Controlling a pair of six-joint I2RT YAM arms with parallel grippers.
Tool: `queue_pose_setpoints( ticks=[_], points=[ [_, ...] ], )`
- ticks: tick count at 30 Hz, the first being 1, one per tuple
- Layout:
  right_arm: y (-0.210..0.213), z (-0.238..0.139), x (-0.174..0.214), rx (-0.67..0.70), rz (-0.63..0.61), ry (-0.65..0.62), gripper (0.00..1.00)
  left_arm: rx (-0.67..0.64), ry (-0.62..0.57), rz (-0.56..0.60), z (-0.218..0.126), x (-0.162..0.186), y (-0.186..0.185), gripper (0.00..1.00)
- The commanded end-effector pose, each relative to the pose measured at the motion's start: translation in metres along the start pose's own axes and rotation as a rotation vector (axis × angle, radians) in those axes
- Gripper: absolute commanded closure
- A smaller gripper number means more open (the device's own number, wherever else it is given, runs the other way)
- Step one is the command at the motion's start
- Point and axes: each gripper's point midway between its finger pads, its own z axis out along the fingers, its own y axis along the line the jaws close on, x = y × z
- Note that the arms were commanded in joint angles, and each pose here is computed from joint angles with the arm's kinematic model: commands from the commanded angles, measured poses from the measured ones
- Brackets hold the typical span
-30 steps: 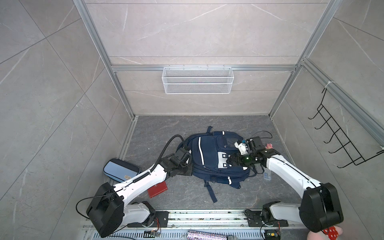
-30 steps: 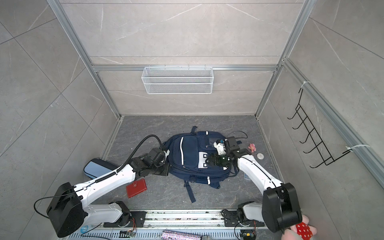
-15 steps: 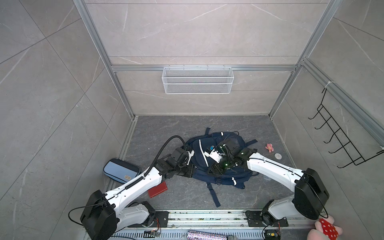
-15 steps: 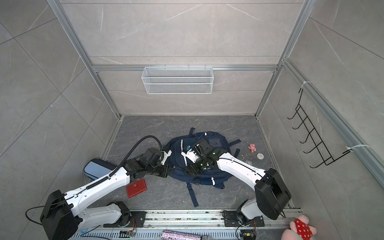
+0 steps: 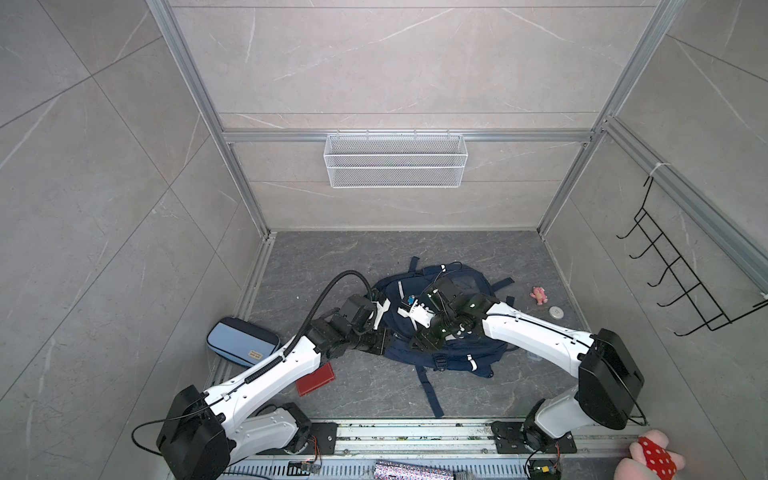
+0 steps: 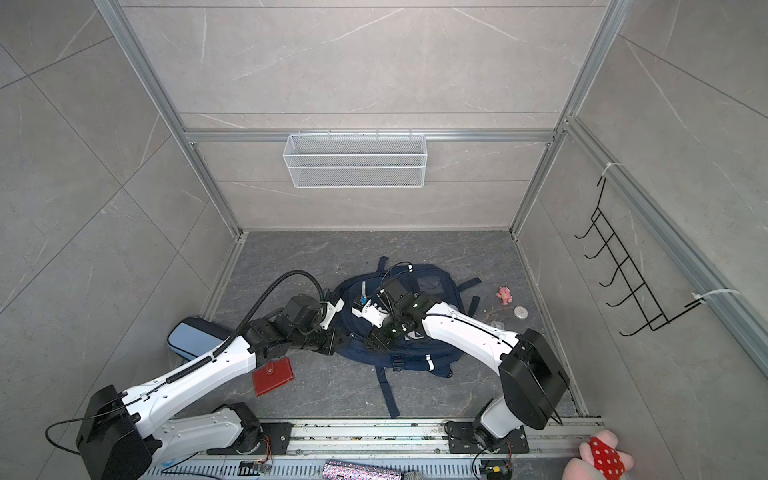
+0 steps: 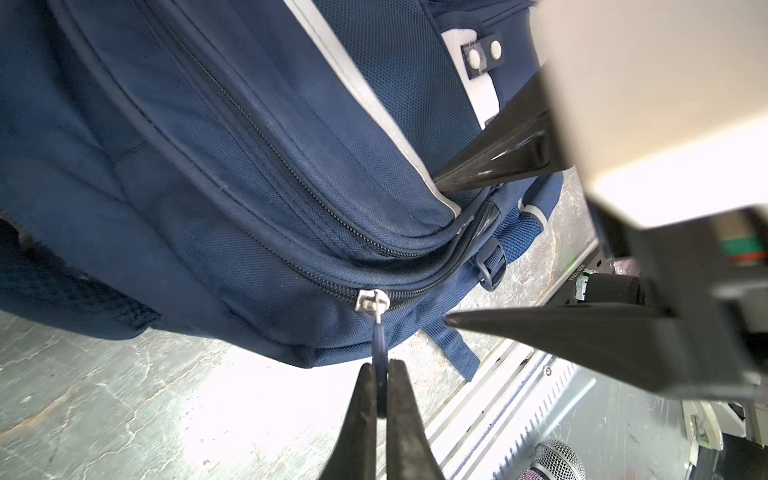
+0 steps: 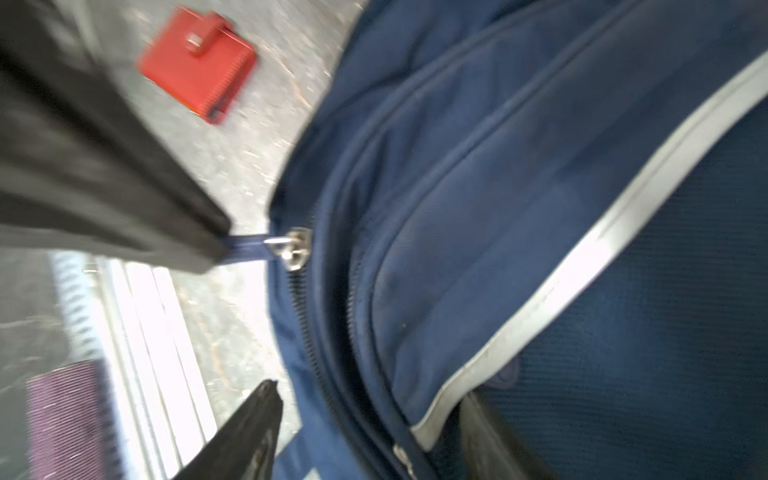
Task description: Pack the student bag
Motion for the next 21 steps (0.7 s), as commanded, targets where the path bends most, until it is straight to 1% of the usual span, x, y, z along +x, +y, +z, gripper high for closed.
queue_pose_setpoints(
  ticks=[1, 3, 7, 9, 11, 15, 21],
  points=[
    [-0.022, 0.003, 0.008, 0.134, -0.016, 0.037, 0.32, 0.117, -0.096, 0.055, -0.011, -0.031, -0.032, 1.00],
    [-0.028, 0.002, 0.007, 0.168, -0.013, 0.028, 0.34, 0.120, -0.099, 0.053, -0.011, -0.031, -0.032, 1.00],
    [-0.031, 0.005, 0.002, 0.178, 0.000, 0.013, 0.56, 0.116, -0.108, 0.047, -0.013, -0.030, -0.031, 1.00],
    [-0.031, 0.008, 0.002, 0.174, 0.008, 0.014, 0.64, 0.096, -0.105, 0.039, -0.011, -0.029, -0.026, 1.00],
    [-0.032, 0.010, 0.003, 0.176, 0.011, 0.019, 0.76, 0.066, -0.095, 0.034, -0.010, -0.026, -0.018, 1.00],
    [-0.040, 0.007, 0.011, 0.227, 0.017, 0.039, 1.00, -0.021, -0.080, -0.012, -0.006, -0.024, 0.010, 1.00],
    [-0.039, -0.015, 0.022, 0.278, 0.011, 0.018, 1.00, -0.214, -0.105, -0.027, -0.017, -0.033, 0.047, 1.00]
  ],
)
